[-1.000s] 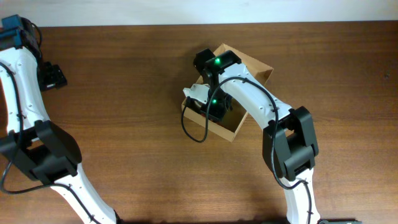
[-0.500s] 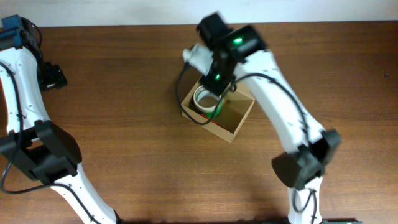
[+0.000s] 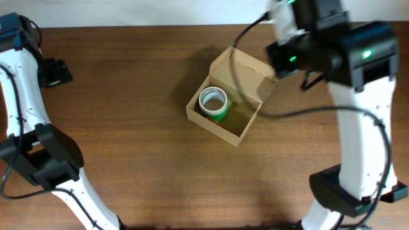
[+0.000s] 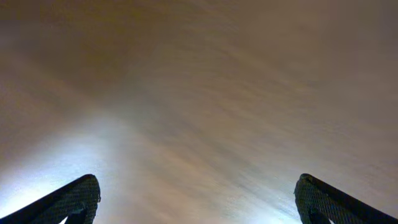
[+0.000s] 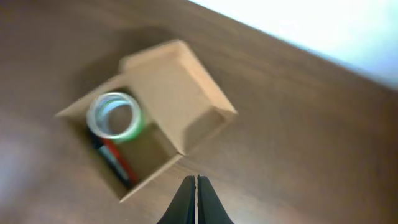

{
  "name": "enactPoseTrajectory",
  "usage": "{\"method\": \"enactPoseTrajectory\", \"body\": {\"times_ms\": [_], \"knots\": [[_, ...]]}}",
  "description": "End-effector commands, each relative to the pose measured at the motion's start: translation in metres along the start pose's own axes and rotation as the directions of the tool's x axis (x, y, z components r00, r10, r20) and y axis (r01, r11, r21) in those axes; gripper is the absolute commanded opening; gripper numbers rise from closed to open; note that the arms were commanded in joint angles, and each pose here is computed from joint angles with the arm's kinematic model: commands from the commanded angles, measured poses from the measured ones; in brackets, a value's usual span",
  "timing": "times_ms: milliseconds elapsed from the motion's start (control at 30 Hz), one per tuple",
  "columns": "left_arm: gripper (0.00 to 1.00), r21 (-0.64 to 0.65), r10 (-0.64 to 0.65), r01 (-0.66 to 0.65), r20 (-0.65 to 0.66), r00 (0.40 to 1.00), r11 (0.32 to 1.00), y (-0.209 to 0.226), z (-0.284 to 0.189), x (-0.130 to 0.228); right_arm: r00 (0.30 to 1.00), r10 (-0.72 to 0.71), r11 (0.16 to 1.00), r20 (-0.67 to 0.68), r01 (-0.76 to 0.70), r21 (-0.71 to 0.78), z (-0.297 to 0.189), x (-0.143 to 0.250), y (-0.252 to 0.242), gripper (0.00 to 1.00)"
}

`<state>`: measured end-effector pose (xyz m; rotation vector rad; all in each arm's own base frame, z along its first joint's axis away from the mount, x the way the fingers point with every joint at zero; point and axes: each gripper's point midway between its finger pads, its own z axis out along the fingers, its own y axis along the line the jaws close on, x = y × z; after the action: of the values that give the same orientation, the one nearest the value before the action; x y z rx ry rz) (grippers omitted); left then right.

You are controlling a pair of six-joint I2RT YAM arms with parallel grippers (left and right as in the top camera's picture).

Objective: Pack container
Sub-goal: 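Raise both arms and bring the grippers to the box's lid flaps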

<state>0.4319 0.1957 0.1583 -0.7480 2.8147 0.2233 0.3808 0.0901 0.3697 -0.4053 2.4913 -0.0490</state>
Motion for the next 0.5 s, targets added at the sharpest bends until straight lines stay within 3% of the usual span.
{"method": "enactPoseTrajectory", "body": {"times_ms": [0, 133, 233, 300, 467], "knots": [[1.0, 0.367, -0.015, 0.025, -0.029, 0.999, 0.93, -0.064, -0.008, 0.001, 0.976, 0.205, 0.978, -0.068, -0.203, 0.034, 0.028, 0.011, -0.038, 0.04], [1.0, 0.557, 0.01, -0.004, -0.007, 1.0, 0.831, -0.104, -0.026, -0.003, 0.916, 0.368, 0.93, -0.158, -0.361, 0.075, 0.068, 0.034, -0.081, 0.04], [1.0, 0.574, 0.074, -0.07, 0.017, 0.997, 0.816, -0.119, -0.03, 0.002, 0.859, 0.435, 0.899, -0.27, -0.43, 0.081, 0.107, 0.065, -0.1, 0.04], [1.0, 0.596, 0.204, -0.206, 0.071, 0.976, 0.776, -0.138, -0.035, 0.012, 0.819, 0.464, 0.88, -0.338, -0.469, 0.072, 0.134, 0.087, -0.104, 0.04], [1.0, 0.568, 0.347, -0.336, 0.092, 0.933, 0.752, -0.179, -0.04, 0.037, 0.756, 0.5, 0.84, -0.423, -0.542, 0.025, 0.198, 0.131, -0.095, 0.04]]}}
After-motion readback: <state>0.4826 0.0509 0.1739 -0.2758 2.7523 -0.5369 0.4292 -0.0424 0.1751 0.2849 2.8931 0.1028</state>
